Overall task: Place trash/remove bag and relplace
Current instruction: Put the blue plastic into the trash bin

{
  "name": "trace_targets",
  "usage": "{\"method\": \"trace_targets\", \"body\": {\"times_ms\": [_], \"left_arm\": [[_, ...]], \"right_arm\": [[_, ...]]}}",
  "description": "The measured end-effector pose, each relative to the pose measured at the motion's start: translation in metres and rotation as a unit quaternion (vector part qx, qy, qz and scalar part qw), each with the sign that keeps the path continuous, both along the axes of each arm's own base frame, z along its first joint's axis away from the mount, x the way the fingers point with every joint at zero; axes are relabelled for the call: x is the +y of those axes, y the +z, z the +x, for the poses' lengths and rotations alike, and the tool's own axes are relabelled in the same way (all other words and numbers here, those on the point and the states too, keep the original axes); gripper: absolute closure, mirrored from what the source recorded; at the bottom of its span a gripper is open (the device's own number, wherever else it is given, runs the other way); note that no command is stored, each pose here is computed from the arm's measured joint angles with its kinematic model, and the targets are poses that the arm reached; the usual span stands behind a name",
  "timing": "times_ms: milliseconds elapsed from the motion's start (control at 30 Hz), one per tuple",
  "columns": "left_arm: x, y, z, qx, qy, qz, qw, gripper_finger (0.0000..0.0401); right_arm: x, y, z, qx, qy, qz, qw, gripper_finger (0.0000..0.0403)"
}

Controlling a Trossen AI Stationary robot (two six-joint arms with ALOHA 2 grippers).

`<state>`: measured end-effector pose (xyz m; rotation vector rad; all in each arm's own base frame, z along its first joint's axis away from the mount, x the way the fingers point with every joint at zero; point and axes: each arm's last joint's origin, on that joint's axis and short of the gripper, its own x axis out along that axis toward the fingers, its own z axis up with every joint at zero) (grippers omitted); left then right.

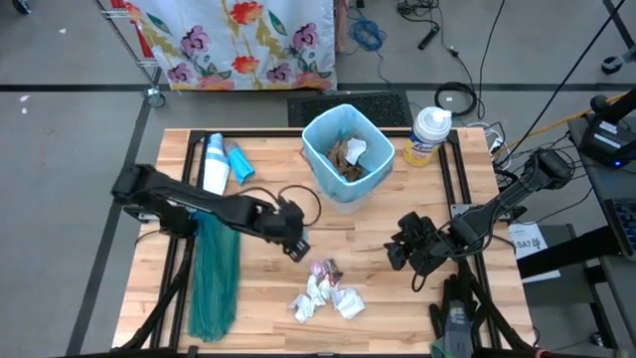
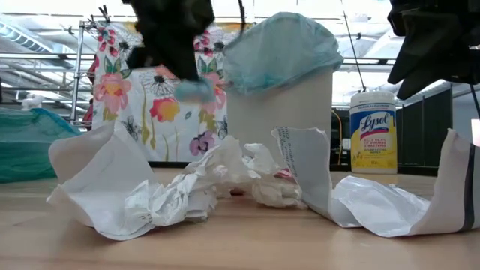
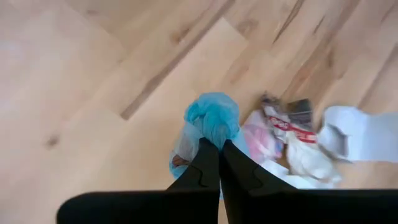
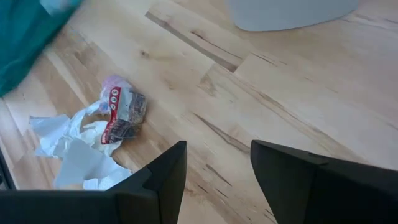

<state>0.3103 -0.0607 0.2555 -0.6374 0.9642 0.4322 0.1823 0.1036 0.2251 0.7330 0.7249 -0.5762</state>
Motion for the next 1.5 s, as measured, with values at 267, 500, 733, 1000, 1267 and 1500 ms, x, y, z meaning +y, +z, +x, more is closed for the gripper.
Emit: {"method": "trace_targets", "body": {"times_ms": [267, 500, 733, 1000, 1267, 1500], "left_arm": [[0.018, 0.05, -0.033, -0.074, 0.035, 0.003, 0.997, 0.0401], [0.05, 0.096, -0.049, -0.145, 0.04, 0.042, 0.988, 0.0401], [0.095, 0.157, -0.053, -0.214, 0.025, 0.116, 0.97, 0.0401], [0.156, 0.194, -0.039, -0.232, -0.023, 0.189, 0.954, 0.0401], [0.199, 0.178, 0.006, -0.194, -0.064, 0.225, 0.953, 0.0389], [0.214, 0.154, 0.033, -0.163, -0.117, 0.247, 0.948, 0.0327]], "right_arm": [[0.0, 0.0, 0.0, 0.001, 0.004, -0.003, 1.0, 0.0232], [0.001, -0.003, 0.002, 0.006, 0.002, -0.009, 1.0, 0.0232], [0.003, -0.011, 0.006, 0.015, -0.025, -0.005, 1.0, 0.0232], [0.005, -0.021, 0.012, 0.007, -0.092, 0.017, 0.996, 0.0232], [0.004, -0.026, 0.015, -0.009, -0.148, 0.037, 0.988, 0.0232], [0.004, -0.026, 0.015, -0.026, -0.181, 0.056, 0.982, 0.0232]]}}
